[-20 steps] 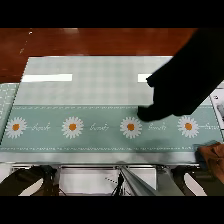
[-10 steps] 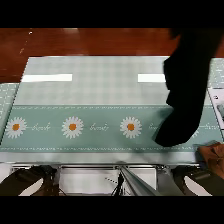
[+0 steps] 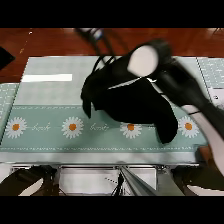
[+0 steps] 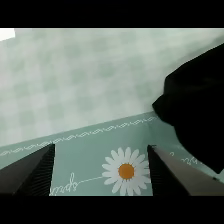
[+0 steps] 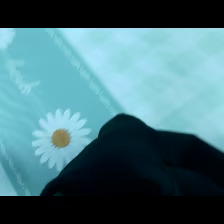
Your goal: Fold the shirts.
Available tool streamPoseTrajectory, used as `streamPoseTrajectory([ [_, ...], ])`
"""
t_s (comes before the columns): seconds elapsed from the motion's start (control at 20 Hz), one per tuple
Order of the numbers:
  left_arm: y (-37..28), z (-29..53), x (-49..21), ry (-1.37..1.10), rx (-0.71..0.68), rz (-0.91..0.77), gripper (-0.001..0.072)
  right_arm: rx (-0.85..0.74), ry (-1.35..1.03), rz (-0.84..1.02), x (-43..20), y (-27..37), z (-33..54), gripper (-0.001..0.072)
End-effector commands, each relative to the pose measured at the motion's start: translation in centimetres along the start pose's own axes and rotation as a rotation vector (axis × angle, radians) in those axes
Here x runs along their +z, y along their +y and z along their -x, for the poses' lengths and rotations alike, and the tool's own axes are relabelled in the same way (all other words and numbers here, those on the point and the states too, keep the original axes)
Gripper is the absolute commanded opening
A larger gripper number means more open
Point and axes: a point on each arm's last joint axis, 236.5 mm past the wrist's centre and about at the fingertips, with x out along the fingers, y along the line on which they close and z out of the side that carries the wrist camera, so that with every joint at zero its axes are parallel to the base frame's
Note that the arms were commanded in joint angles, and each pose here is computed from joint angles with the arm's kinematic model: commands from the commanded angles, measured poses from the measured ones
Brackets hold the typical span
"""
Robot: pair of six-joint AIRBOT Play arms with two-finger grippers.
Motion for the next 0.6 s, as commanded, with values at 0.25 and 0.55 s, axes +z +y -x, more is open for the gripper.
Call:
streamPoseTrajectory([
  [0.25, -0.9, -7.1, -5.2, 0.224, 0.016, 0.022, 0.0706, -0.004, 0.153, -0.029, -4.0, -2.3, -4.1, 0.0556],
  [0.55, -6.2, -15.9, -13.2, 0.422, -0.148, 0.045, 0.0706, -0.584, 0.170, -0.132, -6.6, -21.7, 14.9, 0.0555],
])
